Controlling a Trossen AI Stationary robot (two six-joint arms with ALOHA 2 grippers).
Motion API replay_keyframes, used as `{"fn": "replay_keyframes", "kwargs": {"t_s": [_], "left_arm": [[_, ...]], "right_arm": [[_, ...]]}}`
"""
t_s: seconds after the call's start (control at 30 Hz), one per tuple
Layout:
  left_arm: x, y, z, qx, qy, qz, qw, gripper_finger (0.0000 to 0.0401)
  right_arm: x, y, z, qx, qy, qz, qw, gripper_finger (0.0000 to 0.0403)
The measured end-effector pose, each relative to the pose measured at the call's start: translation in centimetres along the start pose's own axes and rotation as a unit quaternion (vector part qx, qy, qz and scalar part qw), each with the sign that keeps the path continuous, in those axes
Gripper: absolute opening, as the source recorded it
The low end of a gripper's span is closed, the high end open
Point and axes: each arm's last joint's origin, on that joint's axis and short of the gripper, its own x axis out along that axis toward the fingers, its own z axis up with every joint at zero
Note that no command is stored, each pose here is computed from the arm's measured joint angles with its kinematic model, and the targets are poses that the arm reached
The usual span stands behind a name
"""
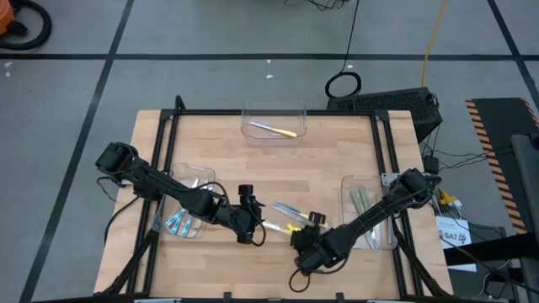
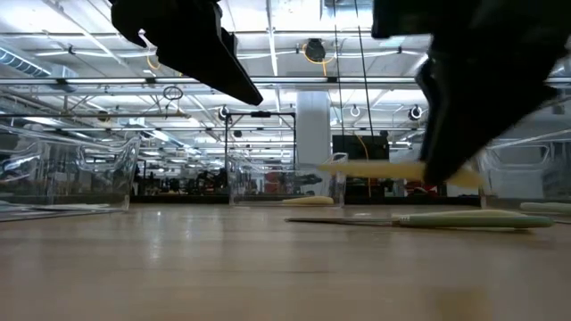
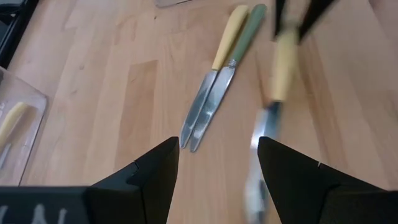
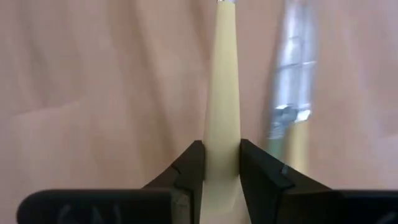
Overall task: Sort silverware by color (type)
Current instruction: Put the bottom yellow knife into the top center transparent bin
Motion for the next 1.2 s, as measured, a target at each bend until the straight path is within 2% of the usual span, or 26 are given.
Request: {"fn": "replay_keyframes", "kwargs": {"t_s": [0.27,0.43,0.63,0.9,1.2], "left_arm": [[-0.2,-0.4,0.0,0.019,-0.002,-0.005,1.0,0.0227],[-0.2,-0.5,0.0,0.024,-0.003,-0.005,1.0,0.0227],[-0.3,-0.2,0.1,0.069,0.0,0.031,0.997,0.0227],[-0.9,0.0,1.1,0.097,0.016,0.034,0.995,0.0227],[-1.9,1.7,2.8,0.116,0.01,0.046,0.992,0.0227]], "right_arm": [[-1.1,-0.8,1.1,-0.023,-0.006,-0.043,0.999,0.0074],[-0.5,-2.3,1.8,-0.017,0.016,-0.068,0.997,0.0074],[0.2,-3.6,2.6,-0.026,0.056,-0.053,0.997,0.0074],[-0.2,-6.1,3.9,-0.059,0.119,-0.062,0.989,0.0074],[-0.5,-7.0,5.1,-0.12,0.115,-0.068,0.984,0.0074]]}}
